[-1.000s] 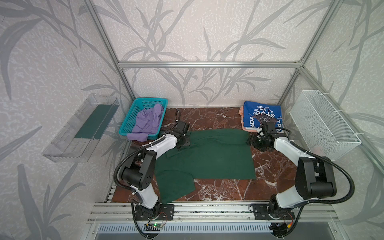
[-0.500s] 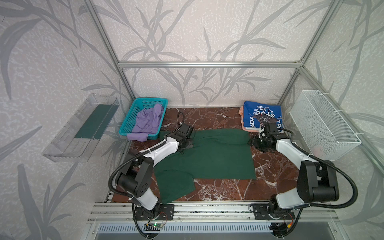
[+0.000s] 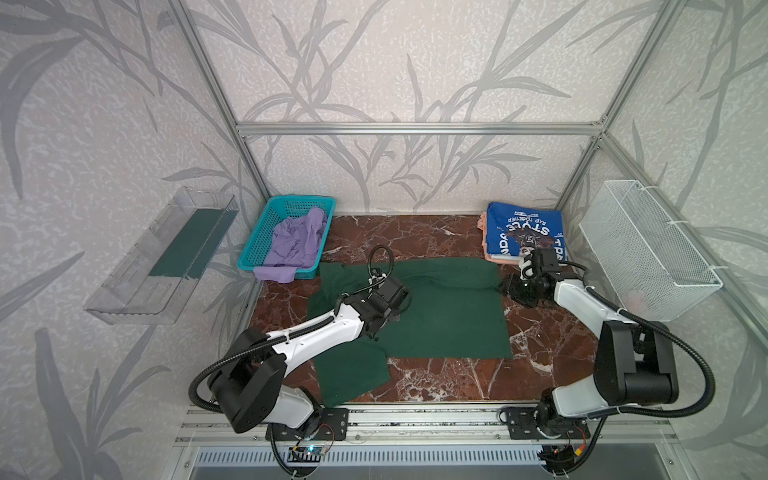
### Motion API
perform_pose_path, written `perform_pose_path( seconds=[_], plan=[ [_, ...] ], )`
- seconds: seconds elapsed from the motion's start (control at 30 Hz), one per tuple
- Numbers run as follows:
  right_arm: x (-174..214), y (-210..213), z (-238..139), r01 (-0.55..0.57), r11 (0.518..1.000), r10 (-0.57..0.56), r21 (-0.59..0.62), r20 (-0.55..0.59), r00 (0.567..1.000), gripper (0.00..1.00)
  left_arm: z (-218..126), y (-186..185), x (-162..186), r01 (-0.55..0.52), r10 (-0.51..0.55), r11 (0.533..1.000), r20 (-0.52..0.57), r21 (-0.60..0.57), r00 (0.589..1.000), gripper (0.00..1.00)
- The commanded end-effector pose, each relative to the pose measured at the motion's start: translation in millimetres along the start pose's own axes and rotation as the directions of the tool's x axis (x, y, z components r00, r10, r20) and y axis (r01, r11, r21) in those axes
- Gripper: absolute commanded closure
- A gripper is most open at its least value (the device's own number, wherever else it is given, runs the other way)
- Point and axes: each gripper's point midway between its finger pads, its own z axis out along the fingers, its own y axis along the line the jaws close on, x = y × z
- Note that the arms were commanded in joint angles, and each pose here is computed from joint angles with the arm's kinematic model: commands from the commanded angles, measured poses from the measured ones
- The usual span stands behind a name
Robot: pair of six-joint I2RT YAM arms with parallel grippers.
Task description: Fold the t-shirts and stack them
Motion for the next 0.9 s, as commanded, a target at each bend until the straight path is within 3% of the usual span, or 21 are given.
perform_pose_path(
  seconds=[0.0, 0.1, 0.27, 0.4, 0.57, 0.73, 0.8, 0.87],
  plan=[
    [5.8, 2.2, -3.4, 0.009, 1.0, -0.009, -0.026, -0.014, 1.0, 0.39, -13.7, 39.8, -21.4, 0.058, -0.038, 0.984, 0.122, -0.167, 0.992, 0.62],
    [10.6, 12.7, -5.6, 0.025, 0.997, -0.027, -0.077, -0.02, 0.999, 0.38, -21.1, 61.5, -44.5, 0.076, -0.037, 0.97, 0.17, -0.23, 0.985, 0.55],
    [35.8, 56.0, -2.6, 0.113, 0.98, -0.121, -0.165, -0.036, 0.992, 0.37, -4.7, 91.9, -73.9, 0.175, -0.137, 0.961, 0.182, -0.212, 0.974, 0.54],
    [62.5, 88.6, 7.9, 0.18, 0.963, -0.198, -0.2, -0.076, 0.977, 0.37, 22.5, 102.1, -86.9, 0.184, -0.159, 0.959, 0.125, -0.218, 0.979, 0.52],
    [77.3, 104.2, 14.9, 0.182, 0.958, -0.209, -0.221, -0.102, 0.973, 0.38, 55.9, 110.0, -79.7, 0.164, -0.168, 0.952, 0.007, -0.258, 0.986, 0.5],
    [81.8, 105.0, 15.9, 0.186, 0.961, -0.211, -0.205, -0.108, 0.972, 0.39, 70.2, 101.4, -65.2, 0.143, -0.169, 0.964, -0.104, -0.226, 0.98, 0.51],
    [82.4, 101.4, 15.8, 0.185, 0.965, -0.207, -0.187, -0.111, 0.972, 0.4, 70.9, 99.7, -59.5, 0.143, -0.175, 0.965, -0.135, -0.222, 0.975, 0.54],
    [82.3, 99.9, 15.2, 0.188, 0.966, -0.209, -0.18, -0.107, 0.972, 0.4, 71.3, 97.4, -54.1, 0.157, -0.187, 0.968, -0.14, -0.197, 0.972, 0.64]
  ],
)
